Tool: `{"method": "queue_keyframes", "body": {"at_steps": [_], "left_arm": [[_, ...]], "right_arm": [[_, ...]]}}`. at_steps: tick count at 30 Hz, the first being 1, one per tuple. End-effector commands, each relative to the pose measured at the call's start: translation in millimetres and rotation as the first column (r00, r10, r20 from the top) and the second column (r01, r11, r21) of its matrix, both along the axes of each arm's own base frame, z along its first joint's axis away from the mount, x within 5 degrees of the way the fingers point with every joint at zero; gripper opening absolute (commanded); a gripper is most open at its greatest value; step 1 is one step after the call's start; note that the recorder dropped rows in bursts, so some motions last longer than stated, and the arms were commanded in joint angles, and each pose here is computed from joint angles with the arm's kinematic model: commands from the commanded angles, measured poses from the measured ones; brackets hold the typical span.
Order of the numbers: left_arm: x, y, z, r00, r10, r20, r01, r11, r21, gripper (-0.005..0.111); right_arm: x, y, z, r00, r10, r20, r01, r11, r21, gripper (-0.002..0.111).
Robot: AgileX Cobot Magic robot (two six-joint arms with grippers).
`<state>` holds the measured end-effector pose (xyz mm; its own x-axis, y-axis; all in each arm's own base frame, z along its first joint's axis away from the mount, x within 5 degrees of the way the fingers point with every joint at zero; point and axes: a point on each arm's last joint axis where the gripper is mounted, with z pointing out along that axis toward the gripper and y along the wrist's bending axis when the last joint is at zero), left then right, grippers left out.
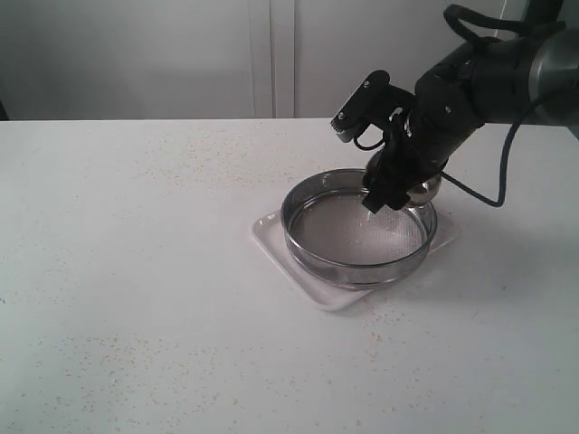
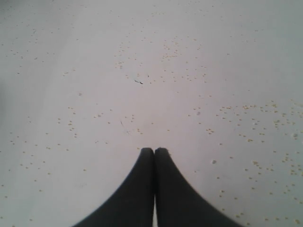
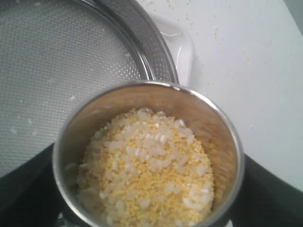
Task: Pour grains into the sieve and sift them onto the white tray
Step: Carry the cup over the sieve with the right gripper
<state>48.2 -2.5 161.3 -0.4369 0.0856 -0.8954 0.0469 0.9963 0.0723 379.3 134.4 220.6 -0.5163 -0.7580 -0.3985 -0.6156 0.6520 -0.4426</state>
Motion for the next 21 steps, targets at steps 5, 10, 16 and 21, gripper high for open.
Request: {"method": "queue_keyframes", "body": {"at_steps": [5, 10, 16, 21], "left_arm": [[-0.7, -0.2, -4.4, 1.0, -0.003, -0.021, 0.003, 1.0, 0.0, 0.0], [-0.7, -0.2, -4.4, 1.0, -0.003, -0.021, 0.003, 1.0, 0.0, 0.0], [-0.7, -0.2, -4.4, 1.0, -0.003, -0.021, 0.003, 1.0, 0.0, 0.0], [-0.7, -0.2, -4.4, 1.0, -0.003, -0.021, 0.003, 1.0, 0.0, 0.0]], "right_arm": [[2.5, 10.4, 3.6, 0.988, 0.147, 0.049, -0.141, 0.985, -0.099, 0.0], [1.2, 22.3, -0.7, 0.968, 0.244, 0.058, -0.227, 0.951, -0.21, 0.0], [2.9, 23.6, -11.5, 0.966, 0.256, 0.029, -0.242, 0.939, -0.246, 0.0], [4.6, 22.5, -14.5, 0.961, 0.274, 0.023, -0.256, 0.924, -0.284, 0.0]]}}
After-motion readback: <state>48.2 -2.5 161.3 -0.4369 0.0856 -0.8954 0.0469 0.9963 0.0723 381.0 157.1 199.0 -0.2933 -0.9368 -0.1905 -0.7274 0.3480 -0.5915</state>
